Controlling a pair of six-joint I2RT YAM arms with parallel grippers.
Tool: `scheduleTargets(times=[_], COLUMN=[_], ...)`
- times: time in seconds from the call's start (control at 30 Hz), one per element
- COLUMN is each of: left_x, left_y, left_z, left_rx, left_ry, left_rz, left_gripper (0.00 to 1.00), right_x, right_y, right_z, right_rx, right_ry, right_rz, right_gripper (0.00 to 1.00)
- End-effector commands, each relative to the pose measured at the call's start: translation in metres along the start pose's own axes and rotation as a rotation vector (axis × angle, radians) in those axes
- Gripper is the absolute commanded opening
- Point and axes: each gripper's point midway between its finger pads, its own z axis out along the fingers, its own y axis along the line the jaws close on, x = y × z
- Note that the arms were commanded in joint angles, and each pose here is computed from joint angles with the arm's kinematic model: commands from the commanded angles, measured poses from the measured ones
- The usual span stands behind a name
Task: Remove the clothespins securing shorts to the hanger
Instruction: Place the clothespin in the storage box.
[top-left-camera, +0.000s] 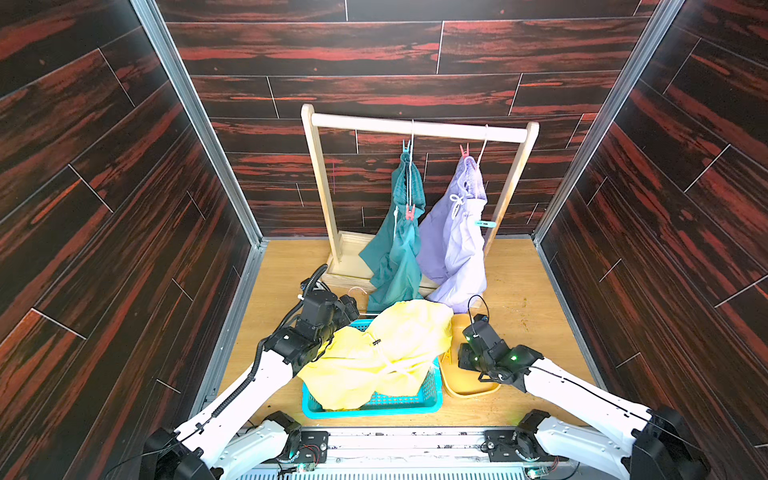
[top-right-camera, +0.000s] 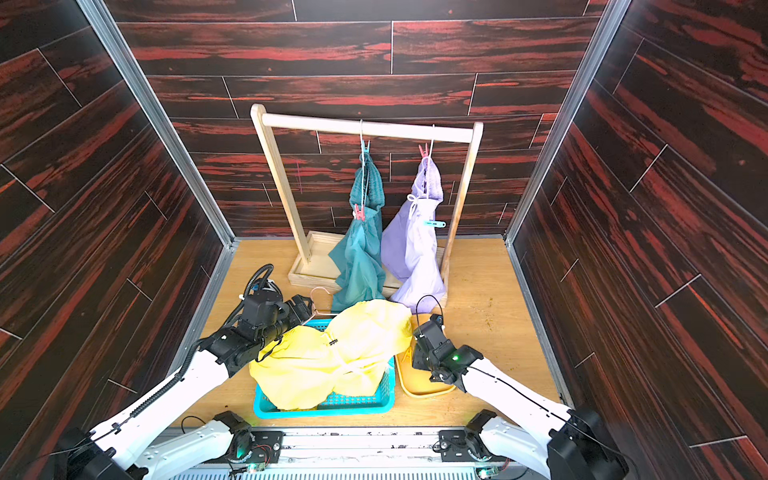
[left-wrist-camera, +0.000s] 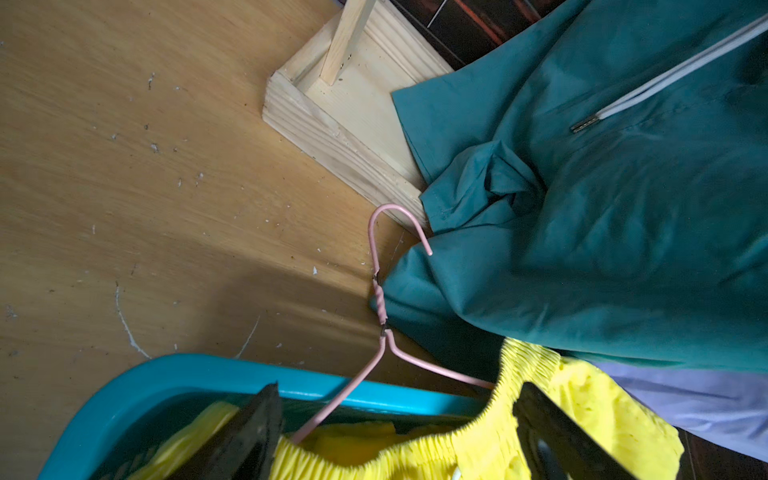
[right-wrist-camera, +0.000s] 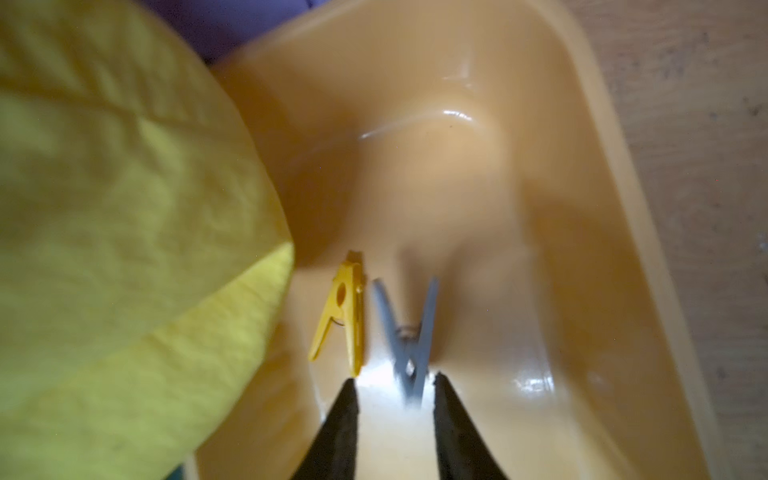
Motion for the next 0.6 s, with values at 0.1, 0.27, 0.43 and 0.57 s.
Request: scheduleTargets(times=[0.1,0.27,0.43,0.57], left_x=[-0.008,-0.006,0.001,0.004], left_y=[0.001,0.004,0.01,0.005], left_z=[0.005,0.014,0.025,0.035], left_rx=[-0.038,-0.065,-0.109,-0.103], left_ry=[0.003,0.046,0.124,0.169], left_rz=[-0.036,-0.038,-0.042,0.001], left_gripper=[0.89,0.82,0.76,0.73], right_x=[-0.007,-0.036,-0.066,-0.086], right_y=[0.005,0.01,0.023,0.035], right_z=[-0.003,-0.033,-0.071,-0.102], right_rx=[-0.01,-0.037,-0.114,-0.202], right_ry=[-0.009,-0.135,-0.285,-0.405], right_rz=[0.0,-0.019,-0.068,-0.106], right_gripper=[0.55,0.55,0.57,0.58])
